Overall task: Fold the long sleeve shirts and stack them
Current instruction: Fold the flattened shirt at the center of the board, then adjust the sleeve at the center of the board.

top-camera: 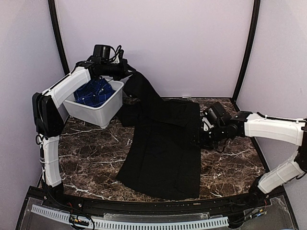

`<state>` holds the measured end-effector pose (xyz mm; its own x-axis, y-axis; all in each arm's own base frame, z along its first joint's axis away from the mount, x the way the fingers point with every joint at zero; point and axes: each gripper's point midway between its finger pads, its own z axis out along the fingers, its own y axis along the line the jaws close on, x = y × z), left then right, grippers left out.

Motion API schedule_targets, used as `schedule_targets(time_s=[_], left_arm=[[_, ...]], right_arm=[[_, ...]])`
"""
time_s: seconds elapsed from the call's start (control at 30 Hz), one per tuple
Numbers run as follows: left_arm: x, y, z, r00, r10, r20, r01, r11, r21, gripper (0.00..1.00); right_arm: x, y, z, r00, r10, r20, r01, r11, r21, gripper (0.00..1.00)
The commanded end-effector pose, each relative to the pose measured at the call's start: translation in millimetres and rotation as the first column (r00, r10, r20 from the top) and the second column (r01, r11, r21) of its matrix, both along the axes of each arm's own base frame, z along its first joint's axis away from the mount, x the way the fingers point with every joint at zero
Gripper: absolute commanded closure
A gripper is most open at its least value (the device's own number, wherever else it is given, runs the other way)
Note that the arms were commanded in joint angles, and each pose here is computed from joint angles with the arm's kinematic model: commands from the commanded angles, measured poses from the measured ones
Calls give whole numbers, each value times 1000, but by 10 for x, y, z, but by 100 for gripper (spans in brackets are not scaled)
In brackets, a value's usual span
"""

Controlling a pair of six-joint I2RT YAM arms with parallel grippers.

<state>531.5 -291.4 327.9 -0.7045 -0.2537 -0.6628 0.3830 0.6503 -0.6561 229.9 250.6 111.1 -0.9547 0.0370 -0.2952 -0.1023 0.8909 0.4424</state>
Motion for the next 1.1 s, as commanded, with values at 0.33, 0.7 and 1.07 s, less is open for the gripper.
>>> schedule_targets(time_s=[0.33,0.7,1.07], left_arm=[[-264,-114,524,985,-71,157,75,997,-20,100],[-684,-225,680,966,-115,232,123,992,-19,100],[-1140,-636,311,956,-250,155,251,968,15,100]], right_arm=[[2045,-367,201,936,-271,224,245,959,140,74],[3040,-210,-219,945,-263,194,231,957,175,79],[3296,-186,-758,957,-267,111,244,952,183,86]])
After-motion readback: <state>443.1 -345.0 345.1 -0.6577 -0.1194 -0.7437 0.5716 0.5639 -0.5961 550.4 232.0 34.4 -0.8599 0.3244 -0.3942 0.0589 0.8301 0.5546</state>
